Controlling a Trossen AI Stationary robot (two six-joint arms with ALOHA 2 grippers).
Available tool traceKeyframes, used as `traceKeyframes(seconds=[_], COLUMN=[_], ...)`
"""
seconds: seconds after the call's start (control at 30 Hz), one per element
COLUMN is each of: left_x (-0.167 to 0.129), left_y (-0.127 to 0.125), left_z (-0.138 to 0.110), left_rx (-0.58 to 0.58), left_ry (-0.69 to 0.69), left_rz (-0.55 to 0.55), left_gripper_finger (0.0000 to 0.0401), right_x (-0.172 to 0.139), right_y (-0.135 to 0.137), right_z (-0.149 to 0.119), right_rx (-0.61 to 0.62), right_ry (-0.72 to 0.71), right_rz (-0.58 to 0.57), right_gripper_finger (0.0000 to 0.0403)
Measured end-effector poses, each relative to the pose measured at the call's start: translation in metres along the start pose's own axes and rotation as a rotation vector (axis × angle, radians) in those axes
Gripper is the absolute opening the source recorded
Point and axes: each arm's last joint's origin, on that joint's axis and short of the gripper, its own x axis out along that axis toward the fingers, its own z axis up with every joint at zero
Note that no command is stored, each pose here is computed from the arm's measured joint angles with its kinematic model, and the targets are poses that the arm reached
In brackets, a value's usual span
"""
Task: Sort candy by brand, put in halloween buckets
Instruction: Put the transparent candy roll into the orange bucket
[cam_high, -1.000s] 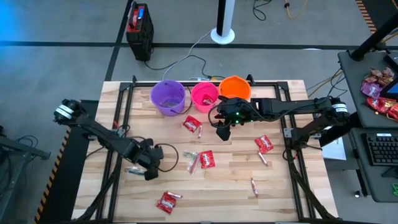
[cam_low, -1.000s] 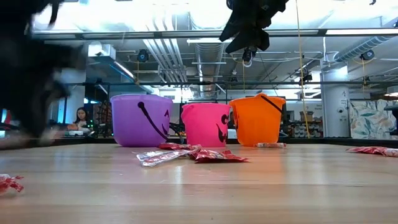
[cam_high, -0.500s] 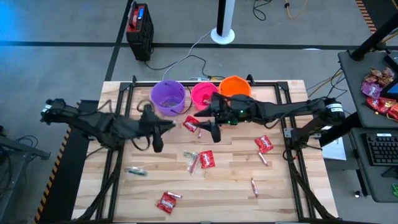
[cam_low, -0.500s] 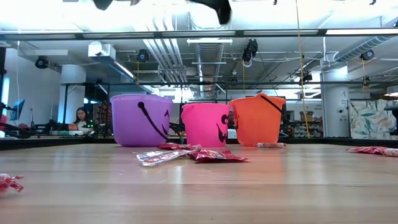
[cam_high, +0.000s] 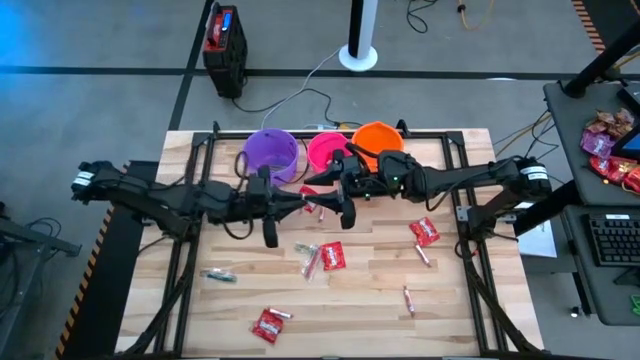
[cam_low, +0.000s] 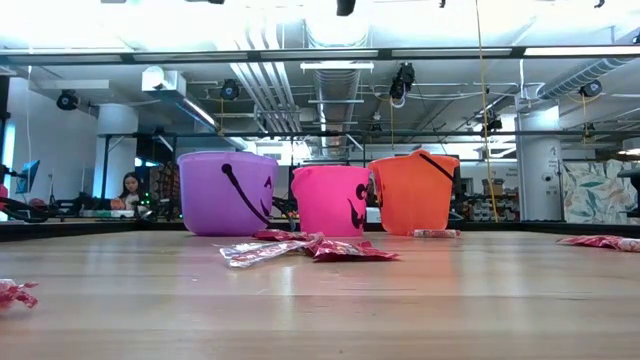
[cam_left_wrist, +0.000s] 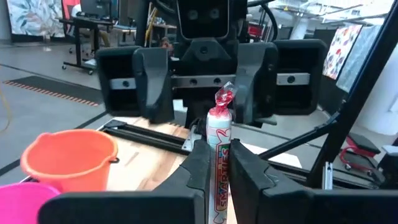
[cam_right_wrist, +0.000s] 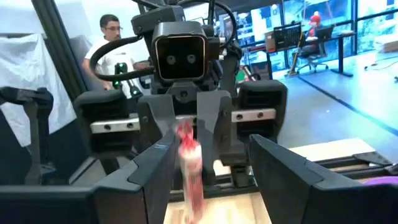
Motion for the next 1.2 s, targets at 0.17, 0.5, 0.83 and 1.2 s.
traceKeyframes(seconds=[0.17,0.5,0.83,1.2], left_x=[0.007,0.010,0.010,0.004], left_y=[-0.001,-0.002,-0.002,0.004], left_z=[-0.001,-0.001,-0.002,-0.009], left_rx=[-0.004,0.003,-0.011,-0.059], left_ry=[-0.038,-0.047,-0.049,0.054], left_rz=[-0.002,-0.004,0.011,0.085], left_gripper_finger=[0.0016,0.0016,0.0057,0.0143], right_x=[0.000,0.000,0.000,-0.014], right_y=[0.004,0.005,0.006,-0.016], right_z=[0.000,-0.001,0.000,0.002], right_rx=[0.002,0.004,-0.008,-0.023], right_ry=[0.004,0.011,0.012,0.150], right_rz=[0.032,0.058,0.075,-0.168], right_gripper_finger=[0.0195,0.0105,0.0034,0.0034])
